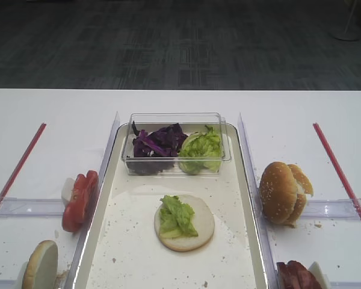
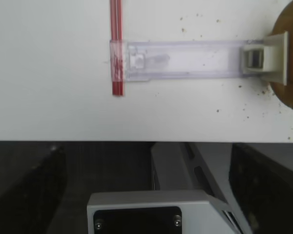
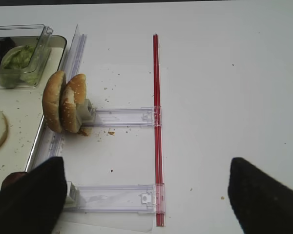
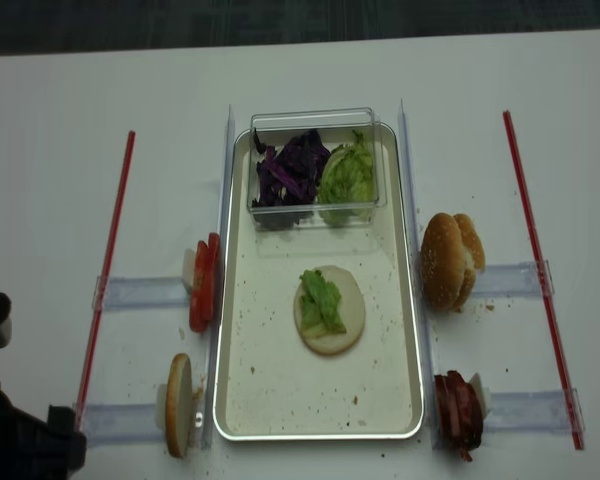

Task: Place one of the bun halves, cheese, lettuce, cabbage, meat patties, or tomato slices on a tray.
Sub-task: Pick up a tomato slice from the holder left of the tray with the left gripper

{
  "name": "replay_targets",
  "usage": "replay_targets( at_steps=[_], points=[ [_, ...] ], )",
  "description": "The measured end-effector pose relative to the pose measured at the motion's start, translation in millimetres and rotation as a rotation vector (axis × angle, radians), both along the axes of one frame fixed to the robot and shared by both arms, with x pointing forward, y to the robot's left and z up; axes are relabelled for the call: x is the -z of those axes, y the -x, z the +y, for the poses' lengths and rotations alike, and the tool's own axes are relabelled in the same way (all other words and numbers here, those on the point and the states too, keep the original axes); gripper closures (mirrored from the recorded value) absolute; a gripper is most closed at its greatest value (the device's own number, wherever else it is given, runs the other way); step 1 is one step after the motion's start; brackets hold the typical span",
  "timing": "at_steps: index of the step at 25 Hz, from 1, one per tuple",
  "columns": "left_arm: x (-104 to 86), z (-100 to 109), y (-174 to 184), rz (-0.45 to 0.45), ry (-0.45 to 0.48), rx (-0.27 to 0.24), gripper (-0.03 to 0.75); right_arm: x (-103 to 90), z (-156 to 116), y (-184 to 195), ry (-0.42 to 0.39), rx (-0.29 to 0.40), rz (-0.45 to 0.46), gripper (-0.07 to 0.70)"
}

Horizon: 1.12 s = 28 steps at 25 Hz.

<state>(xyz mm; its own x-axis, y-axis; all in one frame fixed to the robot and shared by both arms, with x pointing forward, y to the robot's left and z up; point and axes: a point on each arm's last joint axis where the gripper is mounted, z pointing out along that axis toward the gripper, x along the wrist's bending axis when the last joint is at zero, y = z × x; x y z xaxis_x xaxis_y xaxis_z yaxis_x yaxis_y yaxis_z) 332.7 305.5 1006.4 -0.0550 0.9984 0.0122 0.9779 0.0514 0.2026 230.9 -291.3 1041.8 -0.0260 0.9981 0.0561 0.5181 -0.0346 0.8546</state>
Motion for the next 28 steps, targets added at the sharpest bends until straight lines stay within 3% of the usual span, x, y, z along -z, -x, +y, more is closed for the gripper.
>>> replay_targets(
  at_steps=[5, 13, 28],
  points=[
    [12.7, 0, -15, 0.112, 0.003, 0.002, 0.097, 0.0, 0, 0, 0.000, 0.000, 0.000, -0.048],
    [8.0, 3, -32, 0.081, -0.015, -0.009, 0.097, 0.0, 0, 0, 0.000, 0.000, 0.000, -0.048],
    [4.5, 6, -162, 0.120, -0.018, -0.006, 0.097, 0.0, 0, 0, 0.000, 0.000, 0.000, -0.048]
  ],
)
